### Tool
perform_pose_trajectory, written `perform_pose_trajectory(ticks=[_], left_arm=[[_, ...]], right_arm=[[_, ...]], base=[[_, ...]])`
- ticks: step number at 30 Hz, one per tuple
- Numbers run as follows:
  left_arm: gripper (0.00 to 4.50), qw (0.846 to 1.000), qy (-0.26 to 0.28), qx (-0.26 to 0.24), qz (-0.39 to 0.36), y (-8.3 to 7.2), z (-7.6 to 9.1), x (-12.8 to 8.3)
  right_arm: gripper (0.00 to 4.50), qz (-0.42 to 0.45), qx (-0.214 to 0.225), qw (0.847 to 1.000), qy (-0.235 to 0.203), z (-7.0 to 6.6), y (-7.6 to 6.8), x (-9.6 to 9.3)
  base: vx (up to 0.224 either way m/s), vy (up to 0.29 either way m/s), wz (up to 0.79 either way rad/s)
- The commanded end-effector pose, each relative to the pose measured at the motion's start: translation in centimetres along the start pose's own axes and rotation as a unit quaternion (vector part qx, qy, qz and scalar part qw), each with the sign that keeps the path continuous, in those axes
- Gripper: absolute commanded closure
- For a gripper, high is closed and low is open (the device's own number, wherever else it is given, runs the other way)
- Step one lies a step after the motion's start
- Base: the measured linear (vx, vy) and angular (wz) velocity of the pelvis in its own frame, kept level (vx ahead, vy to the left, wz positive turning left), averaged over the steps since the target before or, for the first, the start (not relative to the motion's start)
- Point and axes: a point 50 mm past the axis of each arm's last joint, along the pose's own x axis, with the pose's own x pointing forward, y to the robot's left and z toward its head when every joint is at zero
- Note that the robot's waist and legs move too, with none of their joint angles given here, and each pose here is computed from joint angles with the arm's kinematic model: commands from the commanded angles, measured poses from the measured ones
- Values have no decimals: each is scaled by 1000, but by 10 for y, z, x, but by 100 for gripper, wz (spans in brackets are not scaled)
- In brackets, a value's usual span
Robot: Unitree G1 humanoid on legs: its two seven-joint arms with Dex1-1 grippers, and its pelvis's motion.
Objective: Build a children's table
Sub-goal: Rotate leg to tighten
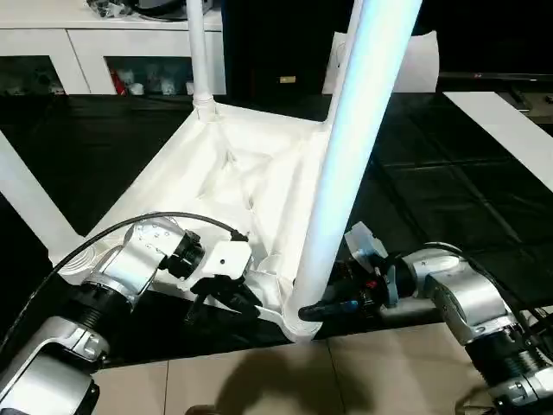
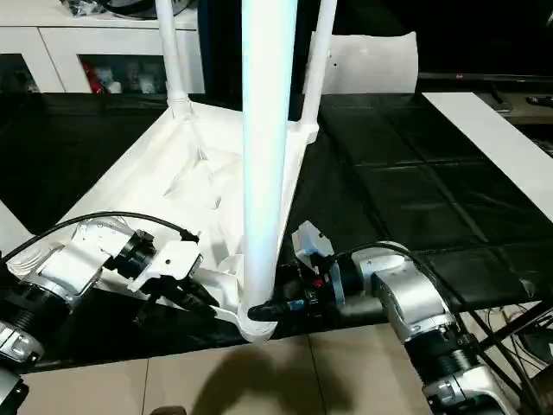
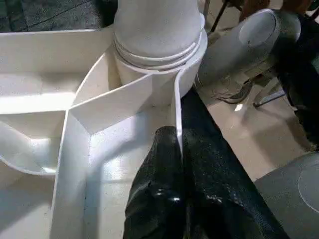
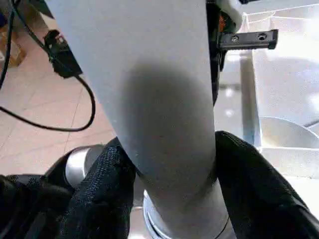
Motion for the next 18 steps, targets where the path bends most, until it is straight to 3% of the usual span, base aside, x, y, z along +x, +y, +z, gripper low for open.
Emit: perform_pose_trajectory(ticks=[1, 9, 14, 18], left_arm=[[450, 1000, -6, -6, 8, -1, 2, 7], [450, 992, -45, -75, 96, -11, 1, 14], [450, 975, -73, -121, 169, -9, 11, 30], [450, 963, -79, -140, 214, -1, 17, 39]], right_arm=[[245, 16, 12, 1000, -22, 0, 7, 11], [246, -112, 42, 990, -78, -11, 15, 32], [247, -244, 76, 963, -86, -16, 5, 53], [250, -295, 93, 946, -91, -13, -3, 66]], base=[[0, 0, 0], [0, 0, 0], [0, 0, 0], [0, 0, 0]])
